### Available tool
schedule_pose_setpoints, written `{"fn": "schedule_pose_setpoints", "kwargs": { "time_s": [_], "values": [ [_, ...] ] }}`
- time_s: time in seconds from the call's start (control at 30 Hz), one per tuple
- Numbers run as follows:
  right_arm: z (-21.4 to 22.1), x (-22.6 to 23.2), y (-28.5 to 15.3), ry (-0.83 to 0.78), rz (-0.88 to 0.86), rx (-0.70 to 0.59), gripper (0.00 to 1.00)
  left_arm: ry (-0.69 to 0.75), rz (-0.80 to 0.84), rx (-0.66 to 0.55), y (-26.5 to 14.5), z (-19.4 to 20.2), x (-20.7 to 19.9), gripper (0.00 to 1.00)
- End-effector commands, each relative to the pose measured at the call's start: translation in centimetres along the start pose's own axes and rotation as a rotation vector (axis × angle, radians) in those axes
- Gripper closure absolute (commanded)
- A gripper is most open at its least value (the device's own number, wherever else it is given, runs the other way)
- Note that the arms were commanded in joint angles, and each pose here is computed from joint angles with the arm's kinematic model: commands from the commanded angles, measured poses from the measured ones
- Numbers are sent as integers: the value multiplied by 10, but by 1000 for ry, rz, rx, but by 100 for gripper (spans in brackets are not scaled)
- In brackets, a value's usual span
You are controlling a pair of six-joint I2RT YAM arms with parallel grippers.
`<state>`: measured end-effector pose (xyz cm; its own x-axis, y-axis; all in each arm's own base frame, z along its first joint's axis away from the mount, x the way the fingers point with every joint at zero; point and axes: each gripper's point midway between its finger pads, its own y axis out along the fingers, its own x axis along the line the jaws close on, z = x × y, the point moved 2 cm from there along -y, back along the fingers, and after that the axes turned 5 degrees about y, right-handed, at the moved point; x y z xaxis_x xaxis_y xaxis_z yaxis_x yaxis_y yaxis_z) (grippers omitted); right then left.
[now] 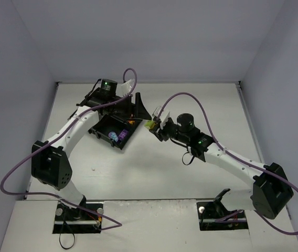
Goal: Sort the legos into containers by color
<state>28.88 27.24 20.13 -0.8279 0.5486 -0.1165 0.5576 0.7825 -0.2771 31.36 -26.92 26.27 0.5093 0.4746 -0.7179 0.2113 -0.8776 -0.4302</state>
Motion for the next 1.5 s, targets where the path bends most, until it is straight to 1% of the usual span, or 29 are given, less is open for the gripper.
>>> {"fn": "schedule_pose_setpoints", "kwargs": {
  "time_s": [0.0,0.1,0.53,0.63,0.67,0.73,0.8,0.9,1.0,1.1,1.17,1.4,1.47],
  "values": [
    [-54,-7,-3,-58,-6,-159,92,110,71,-16,-6,-12,-30,31],
    [-55,-6,-3,-59,-15,-162,92,119,70,13,0,-6,-30,31],
    [-54,-3,-5,-62,-30,-162,92,107,62,60,11,4,-22,31],
    [-51,-3,-5,-61,-29,-158,92,109,62,59,10,4,-22,41],
    [-51,-3,-5,-62,-27,-156,92,113,62,57,8,4,-23,50],
    [-48,-4,-7,-61,-20,-150,92,119,62,55,8,4,-25,60],
    [-44,-5,-7,-62,-14,-140,92,122,62,56,7,4,-26,72],
    [-35,-8,-9,-69,3,-109,93,131,46,62,2,2,-25,79],
    [-25,-12,-12,-69,22,-80,96,137,29,55,-4,-2,-23,83],
    [-14,-13,-13,-69,30,-37,98,139,8,37,-14,-9,-20,85],
    [-9,-15,-14,-67,40,-20,100,130,-16,35,-18,-11,-15,85],
    [11,-17,-14,-59,48,63,100,118,-96,-3,-36,-23,2,86],
    [12,-18,-14,-59,56,68,100,113,-127,-33,-44,-31,9,86]
  ]
}}
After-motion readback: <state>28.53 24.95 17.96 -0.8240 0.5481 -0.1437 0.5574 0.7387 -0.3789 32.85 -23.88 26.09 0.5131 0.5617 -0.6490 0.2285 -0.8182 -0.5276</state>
